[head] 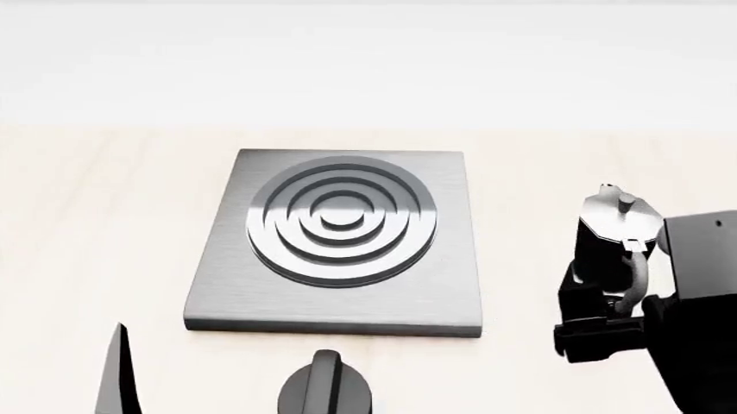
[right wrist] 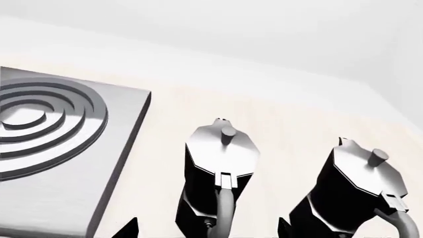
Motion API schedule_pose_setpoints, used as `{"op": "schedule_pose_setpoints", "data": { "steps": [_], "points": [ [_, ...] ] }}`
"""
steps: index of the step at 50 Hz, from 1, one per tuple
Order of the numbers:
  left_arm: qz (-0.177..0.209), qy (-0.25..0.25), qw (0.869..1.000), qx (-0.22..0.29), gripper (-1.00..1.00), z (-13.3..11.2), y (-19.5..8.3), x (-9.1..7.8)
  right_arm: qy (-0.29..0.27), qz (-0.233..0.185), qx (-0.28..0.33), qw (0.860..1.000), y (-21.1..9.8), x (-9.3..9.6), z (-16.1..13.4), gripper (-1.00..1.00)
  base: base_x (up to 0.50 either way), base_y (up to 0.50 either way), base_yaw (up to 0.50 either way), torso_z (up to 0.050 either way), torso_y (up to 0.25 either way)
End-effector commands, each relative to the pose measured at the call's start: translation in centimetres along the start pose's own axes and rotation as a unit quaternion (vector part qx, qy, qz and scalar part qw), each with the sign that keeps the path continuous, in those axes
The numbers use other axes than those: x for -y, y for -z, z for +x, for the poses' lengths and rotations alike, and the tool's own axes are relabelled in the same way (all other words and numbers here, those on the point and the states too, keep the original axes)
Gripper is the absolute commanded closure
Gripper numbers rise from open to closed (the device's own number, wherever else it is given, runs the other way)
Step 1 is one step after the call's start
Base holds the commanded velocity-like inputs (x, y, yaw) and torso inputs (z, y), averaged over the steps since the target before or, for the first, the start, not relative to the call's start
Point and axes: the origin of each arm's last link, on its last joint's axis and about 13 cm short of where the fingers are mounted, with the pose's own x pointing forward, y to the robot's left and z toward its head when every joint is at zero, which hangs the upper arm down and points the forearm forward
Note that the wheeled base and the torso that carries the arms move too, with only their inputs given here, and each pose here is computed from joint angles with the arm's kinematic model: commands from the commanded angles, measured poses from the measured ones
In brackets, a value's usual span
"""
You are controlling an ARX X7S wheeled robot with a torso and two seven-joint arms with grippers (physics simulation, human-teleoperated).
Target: Put both moka pots on the stove.
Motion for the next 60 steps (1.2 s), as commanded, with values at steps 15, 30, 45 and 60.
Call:
{"op": "schedule_pose_setpoints", "data": {
  "steps": [15, 30, 45, 60],
  "points": [
    [0.000, 0.002, 1.000, -0.001, -1.00, 0.0, 0.0, 0.0, -0.003, 0.022, -0.036, 0.999, 1.0, 0.9, 2.5, -1.00, 0.00, 0.00, 0.00, 0.000, 0.000],
    [0.000, 0.003, 1.000, -0.002, -1.00, 0.0, 0.0, 0.1, -0.005, 0.037, -0.030, 0.999, 0.2, 1.2, 3.2, -1.00, 0.00, 0.00, 0.00, 0.000, 0.000],
    [0.000, 0.005, 1.000, -0.003, -1.00, 0.0, 0.1, 0.2, 0.000, 0.038, -0.045, 0.998, 0.7, 1.3, 4.2, -1.00, 0.00, 0.00, 0.00, 0.000, 0.000],
    [0.000, 0.007, 1.000, -0.004, -1.00, 0.0, 0.1, 0.3, 0.002, 0.046, -0.061, 0.997, 0.9, 1.2, 5.2, -1.00, 0.00, 0.00, 0.00, 0.000, 0.000]
  ]
}}
